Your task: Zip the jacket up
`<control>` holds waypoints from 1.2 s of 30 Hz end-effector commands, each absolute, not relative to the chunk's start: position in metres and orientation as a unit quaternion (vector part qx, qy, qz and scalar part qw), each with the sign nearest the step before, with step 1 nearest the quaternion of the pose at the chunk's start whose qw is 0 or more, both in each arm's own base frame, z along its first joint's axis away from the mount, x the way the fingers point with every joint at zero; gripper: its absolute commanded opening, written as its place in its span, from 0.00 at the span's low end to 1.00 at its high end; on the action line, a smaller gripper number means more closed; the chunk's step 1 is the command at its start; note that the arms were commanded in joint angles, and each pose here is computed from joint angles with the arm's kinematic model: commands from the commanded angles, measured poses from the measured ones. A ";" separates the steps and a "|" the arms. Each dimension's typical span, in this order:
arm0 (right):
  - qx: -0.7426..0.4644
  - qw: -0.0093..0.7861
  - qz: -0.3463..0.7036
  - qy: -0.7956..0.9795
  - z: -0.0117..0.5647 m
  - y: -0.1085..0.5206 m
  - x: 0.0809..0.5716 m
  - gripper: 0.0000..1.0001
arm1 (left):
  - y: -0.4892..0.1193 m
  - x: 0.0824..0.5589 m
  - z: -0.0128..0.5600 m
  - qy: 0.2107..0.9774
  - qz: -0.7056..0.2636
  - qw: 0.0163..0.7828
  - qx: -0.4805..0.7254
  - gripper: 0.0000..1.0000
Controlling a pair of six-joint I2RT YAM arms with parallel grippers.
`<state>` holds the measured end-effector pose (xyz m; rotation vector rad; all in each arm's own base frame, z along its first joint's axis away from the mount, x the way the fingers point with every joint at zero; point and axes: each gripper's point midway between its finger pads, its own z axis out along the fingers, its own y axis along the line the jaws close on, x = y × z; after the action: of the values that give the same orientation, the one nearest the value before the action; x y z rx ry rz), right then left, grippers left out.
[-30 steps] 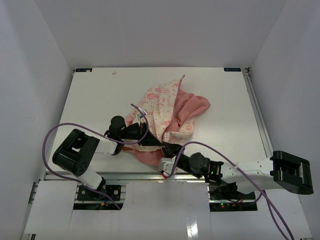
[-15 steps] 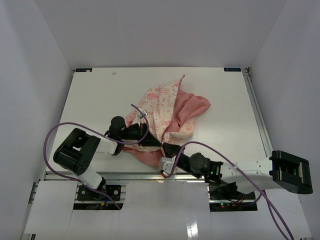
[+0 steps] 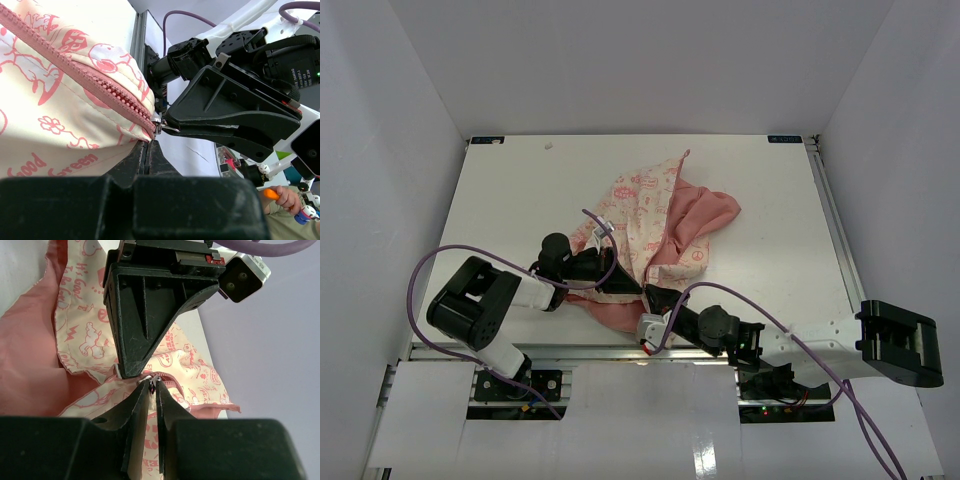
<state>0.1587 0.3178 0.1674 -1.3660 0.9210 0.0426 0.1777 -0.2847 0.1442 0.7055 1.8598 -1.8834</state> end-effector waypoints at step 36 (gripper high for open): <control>-0.478 0.683 0.085 0.545 0.186 0.309 0.242 0.08 | -0.279 0.159 0.158 0.637 -0.687 0.209 0.279 0.00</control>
<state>0.2075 0.3257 0.1731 -1.2003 1.1266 0.2423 0.1967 -0.2831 0.1500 0.5931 1.8122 -1.8144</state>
